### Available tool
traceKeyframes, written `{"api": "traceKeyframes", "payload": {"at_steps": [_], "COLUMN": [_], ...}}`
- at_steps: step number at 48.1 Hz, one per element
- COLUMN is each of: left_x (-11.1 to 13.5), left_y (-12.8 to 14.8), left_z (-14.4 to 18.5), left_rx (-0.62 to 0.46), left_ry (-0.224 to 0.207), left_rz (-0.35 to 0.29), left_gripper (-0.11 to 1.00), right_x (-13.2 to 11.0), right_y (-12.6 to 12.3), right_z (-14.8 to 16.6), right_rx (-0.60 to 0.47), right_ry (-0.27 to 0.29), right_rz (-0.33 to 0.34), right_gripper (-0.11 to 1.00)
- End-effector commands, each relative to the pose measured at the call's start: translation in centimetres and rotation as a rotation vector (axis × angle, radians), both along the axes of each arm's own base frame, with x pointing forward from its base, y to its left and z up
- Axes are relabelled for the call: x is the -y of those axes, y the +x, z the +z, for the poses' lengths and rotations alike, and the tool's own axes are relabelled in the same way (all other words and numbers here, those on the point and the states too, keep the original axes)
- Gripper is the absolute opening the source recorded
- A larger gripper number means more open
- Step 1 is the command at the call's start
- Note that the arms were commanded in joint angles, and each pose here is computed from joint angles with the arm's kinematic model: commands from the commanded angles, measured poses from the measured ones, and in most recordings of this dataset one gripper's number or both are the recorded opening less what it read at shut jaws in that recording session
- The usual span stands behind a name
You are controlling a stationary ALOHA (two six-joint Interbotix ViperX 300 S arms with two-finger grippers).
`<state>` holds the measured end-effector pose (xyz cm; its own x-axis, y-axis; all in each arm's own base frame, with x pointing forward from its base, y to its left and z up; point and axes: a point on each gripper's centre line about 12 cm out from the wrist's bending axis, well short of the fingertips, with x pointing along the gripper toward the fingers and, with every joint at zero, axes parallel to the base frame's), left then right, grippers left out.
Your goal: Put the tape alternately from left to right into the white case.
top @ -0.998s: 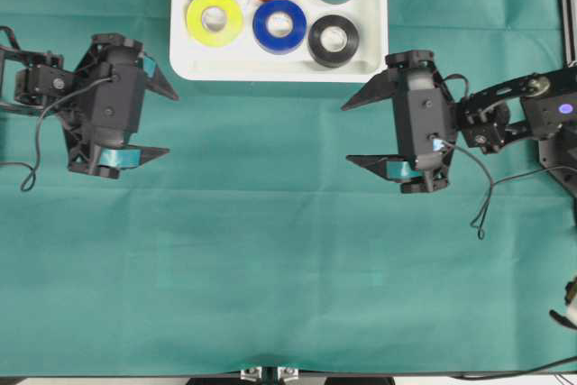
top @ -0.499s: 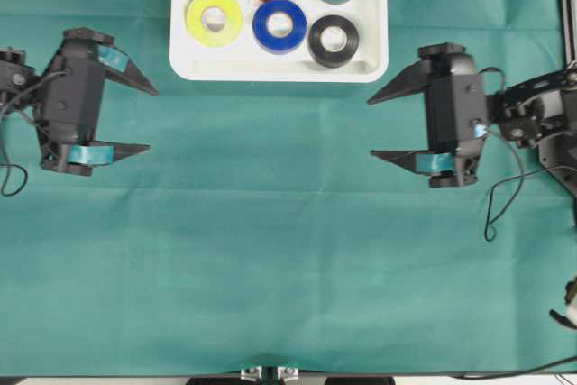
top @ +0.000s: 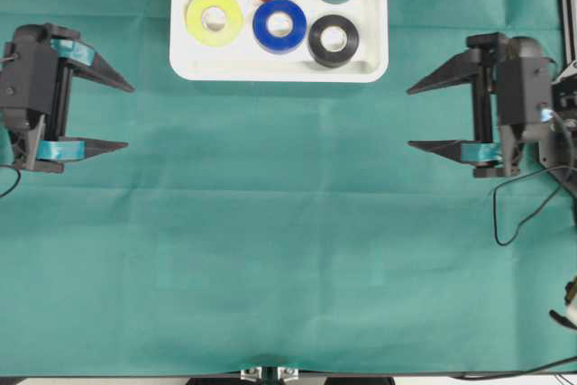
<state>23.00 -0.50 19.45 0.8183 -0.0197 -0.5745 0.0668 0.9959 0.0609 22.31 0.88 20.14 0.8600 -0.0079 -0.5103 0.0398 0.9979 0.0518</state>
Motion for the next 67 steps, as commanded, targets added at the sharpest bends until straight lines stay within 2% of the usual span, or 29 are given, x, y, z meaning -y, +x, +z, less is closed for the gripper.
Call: {"api": "traceKeyframes", "payload": {"at_steps": [1, 15, 30, 39, 54, 67], "left_x": [0.1, 0.0, -0.1, -0.1, -0.5, -1.1], "left_y": [-0.3, -2.1, -4.2, -5.6, -7.4, -8.2], "left_z": [0.4, 0.9, 1.1, 1.3, 0.7, 0.0], "left_rx": [0.029, 0.124, 0.201, 0.259, 0.319, 0.338], "left_ry": [-0.006, -0.007, -0.009, -0.010, -0.010, -0.003], "left_rz": [0.000, 0.001, 0.003, 0.003, 0.025, 0.066], "left_gripper": [0.66, 0.67, 0.67, 0.67, 0.67, 0.67], "right_x": [0.3, 1.0, 1.5, 1.9, 2.0, 2.0], "right_y": [-0.7, -4.0, -6.4, -7.0, -7.2, -7.4], "right_z": [0.6, 0.1, -0.2, -0.7, -1.4, -2.2], "right_rx": [0.039, 0.118, 0.188, 0.172, 0.154, 0.139], "right_ry": [0.011, 0.016, 0.012, 0.004, 0.072, 0.079], "right_rz": [-0.013, -0.043, -0.072, -0.107, -0.145, -0.148], "right_gripper": [0.88, 0.88, 0.88, 0.88, 0.88, 0.88]}}
